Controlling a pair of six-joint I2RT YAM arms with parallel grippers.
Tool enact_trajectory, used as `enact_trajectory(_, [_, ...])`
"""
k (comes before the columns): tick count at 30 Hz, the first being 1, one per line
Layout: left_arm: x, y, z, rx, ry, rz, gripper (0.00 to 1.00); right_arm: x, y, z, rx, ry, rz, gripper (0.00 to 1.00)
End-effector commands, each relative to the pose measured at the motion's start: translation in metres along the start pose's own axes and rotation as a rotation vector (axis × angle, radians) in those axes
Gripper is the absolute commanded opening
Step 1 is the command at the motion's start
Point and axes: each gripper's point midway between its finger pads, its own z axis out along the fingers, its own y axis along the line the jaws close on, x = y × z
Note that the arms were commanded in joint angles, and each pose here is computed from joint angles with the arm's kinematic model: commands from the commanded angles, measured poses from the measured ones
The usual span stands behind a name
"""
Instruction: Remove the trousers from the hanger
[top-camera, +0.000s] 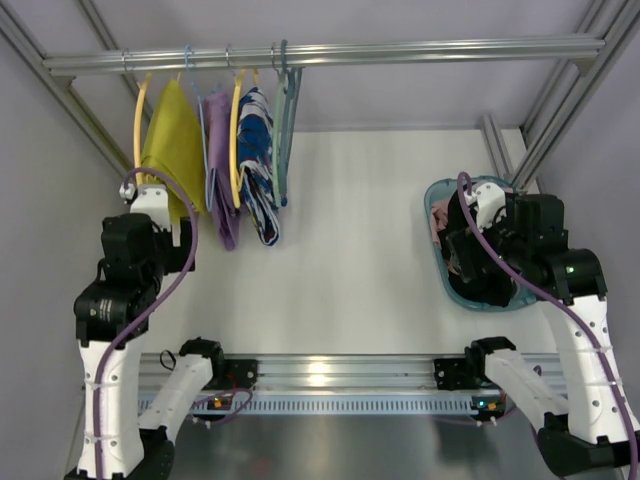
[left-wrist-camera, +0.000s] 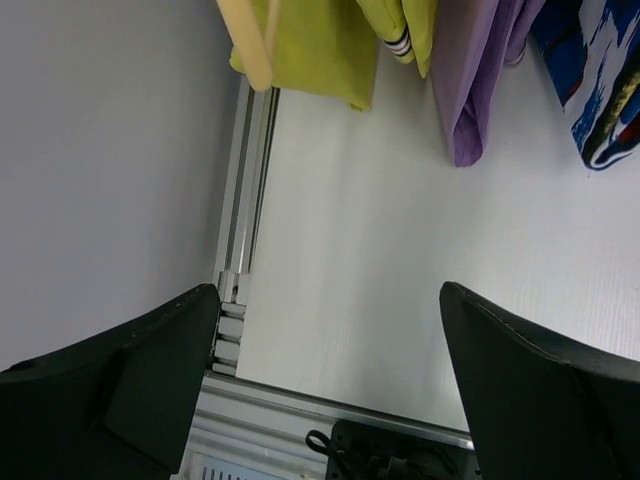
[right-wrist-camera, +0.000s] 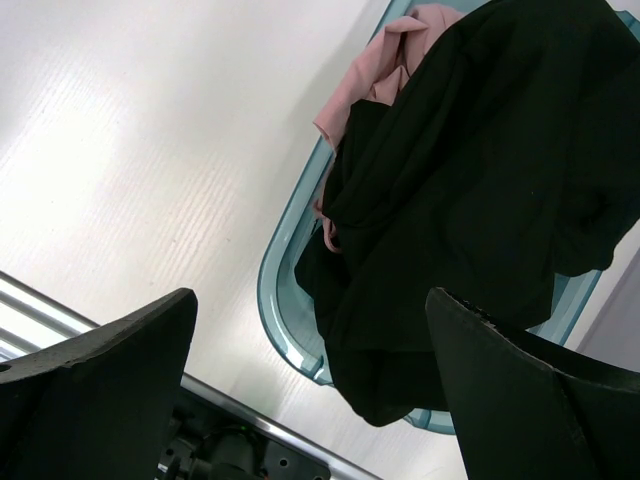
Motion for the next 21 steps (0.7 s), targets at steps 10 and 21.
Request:
enact_trajectory(10, [-0.125, -0.007, -0.047, 0.151, -0.302, -0.149, 0.98, -0.011, -0.002, 0.000, -0.011, -0.017, -0.006, 0.99])
enact_trajectory(21, [-0.233, -0.084, -0.119, 0.742, -0.576, -0.273, 0.92, -0.013, -0.004, 0.005, -0.015, -0.001, -0.004, 0.99])
